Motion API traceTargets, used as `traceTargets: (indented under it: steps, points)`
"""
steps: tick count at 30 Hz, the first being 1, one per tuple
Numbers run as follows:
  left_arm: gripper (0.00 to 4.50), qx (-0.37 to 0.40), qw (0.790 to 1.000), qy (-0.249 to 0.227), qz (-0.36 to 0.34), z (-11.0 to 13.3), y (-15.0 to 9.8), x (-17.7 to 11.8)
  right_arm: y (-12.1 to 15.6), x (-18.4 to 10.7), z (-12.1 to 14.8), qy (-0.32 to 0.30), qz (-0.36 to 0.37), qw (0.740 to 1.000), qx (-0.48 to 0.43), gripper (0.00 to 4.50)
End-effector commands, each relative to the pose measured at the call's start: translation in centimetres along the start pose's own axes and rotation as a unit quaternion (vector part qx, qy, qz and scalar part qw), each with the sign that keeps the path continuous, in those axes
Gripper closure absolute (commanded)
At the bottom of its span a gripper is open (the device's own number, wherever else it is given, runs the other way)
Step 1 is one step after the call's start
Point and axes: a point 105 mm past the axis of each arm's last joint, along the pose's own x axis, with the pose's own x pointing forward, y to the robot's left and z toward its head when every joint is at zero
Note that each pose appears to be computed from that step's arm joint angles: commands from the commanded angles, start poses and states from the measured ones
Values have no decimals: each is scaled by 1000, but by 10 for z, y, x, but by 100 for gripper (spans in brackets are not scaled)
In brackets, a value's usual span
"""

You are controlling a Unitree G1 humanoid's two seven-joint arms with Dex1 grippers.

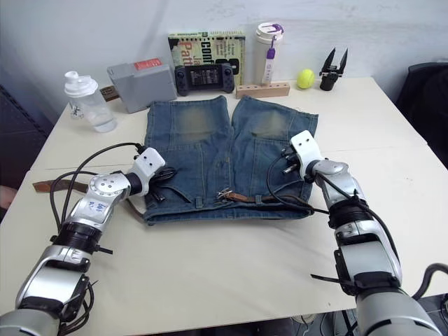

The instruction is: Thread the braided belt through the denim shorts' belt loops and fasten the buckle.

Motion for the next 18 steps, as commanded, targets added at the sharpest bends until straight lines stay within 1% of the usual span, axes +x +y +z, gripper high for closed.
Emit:
traceTargets:
  steps: [1,2,3,4,6,7,8,10,12,14,15,18]
  points:
    - [378,-22,999,-32,30,13,3,-19,-13,-17,15,-42,-17,998,42,326]
    - [351,-23,998,-46,40,21,4,-26,-13,-22,21,-58,-13,997,55,282]
    - [294,-23,997,-57,52,27,5,-33,-11,-28,28,-72,-7,995,68,220]
    - [264,-25,995,-70,63,36,6,-41,-9,-36,37,-90,2,993,78,186]
    - [168,-35,992,-92,84,50,9,-54,-7,-49,49,-113,13,989,90,82]
    - [126,-42,987,-114,102,62,13,-65,-2,-60,58,-132,31,986,96,36]
    - [121,-49,984,-127,118,69,16,-75,3,-69,65,-144,48,983,102,2]
    - [121,-64,975,-148,151,80,24,-95,22,-87,76,-167,102,975,105,2]
    - [121,-102,966,-151,181,77,32,-110,40,-100,82,-185,149,966,100,2]
    - [121,-168,950,-138,223,60,41,-126,68,-116,82,-199,220,951,85,2]
    - [121,-196,941,-129,244,50,45,-133,78,-121,78,-199,243,946,81,2]
    - [121,-260,909,-90,312,19,57,-152,100,-124,71,-200,275,938,63,2]
